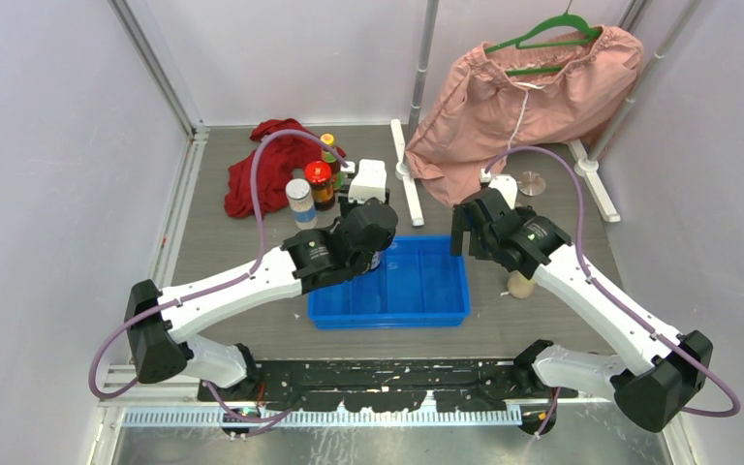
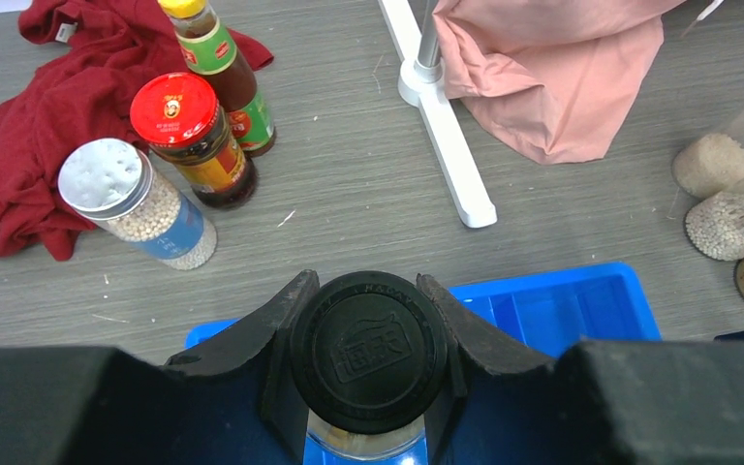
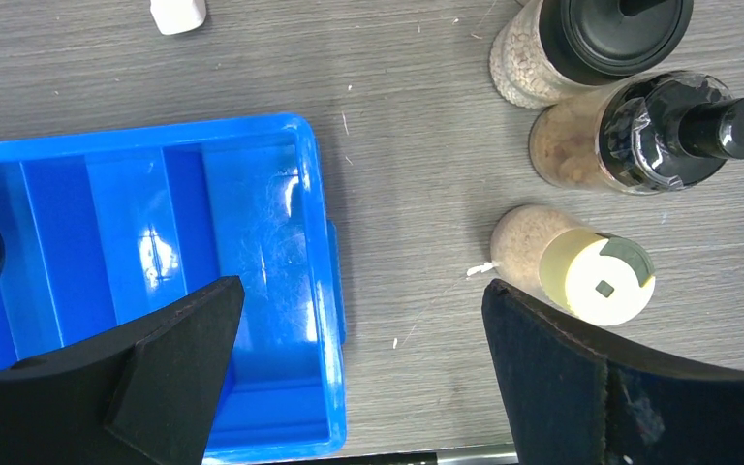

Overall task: Organize the condiment bottles
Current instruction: Place the bottle in the storage box.

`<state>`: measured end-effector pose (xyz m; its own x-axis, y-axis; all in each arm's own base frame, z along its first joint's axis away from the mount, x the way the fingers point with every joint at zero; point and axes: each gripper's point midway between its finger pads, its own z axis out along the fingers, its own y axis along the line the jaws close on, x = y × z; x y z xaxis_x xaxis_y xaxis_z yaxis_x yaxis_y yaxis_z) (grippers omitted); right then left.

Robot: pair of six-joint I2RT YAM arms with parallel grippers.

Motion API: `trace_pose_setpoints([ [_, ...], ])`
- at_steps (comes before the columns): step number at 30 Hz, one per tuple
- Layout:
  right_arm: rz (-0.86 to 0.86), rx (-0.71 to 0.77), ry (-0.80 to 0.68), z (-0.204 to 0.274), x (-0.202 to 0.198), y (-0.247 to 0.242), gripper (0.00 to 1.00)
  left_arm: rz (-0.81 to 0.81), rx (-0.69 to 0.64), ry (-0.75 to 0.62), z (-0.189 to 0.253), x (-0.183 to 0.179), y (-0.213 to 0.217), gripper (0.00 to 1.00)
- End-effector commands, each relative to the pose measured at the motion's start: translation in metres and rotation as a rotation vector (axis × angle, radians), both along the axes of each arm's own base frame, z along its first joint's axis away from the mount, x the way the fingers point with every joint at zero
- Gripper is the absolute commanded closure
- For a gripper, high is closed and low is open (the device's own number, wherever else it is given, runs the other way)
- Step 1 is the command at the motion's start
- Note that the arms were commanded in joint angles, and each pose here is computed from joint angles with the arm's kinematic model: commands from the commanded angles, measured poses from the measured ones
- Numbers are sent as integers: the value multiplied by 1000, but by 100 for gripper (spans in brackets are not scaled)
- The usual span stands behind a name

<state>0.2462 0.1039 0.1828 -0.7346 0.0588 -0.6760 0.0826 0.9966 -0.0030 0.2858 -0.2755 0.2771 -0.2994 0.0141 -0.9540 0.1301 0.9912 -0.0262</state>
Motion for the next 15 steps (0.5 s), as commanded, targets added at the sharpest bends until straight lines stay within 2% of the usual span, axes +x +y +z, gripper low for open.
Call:
trace_pose_setpoints([
  [1,-9,37,-53,10,3,2,0,21,-191,-105,49,3,-6,100],
  [15,-4,31,-44,2,0,1,0,24,-179,-96,39,4,-11,100],
])
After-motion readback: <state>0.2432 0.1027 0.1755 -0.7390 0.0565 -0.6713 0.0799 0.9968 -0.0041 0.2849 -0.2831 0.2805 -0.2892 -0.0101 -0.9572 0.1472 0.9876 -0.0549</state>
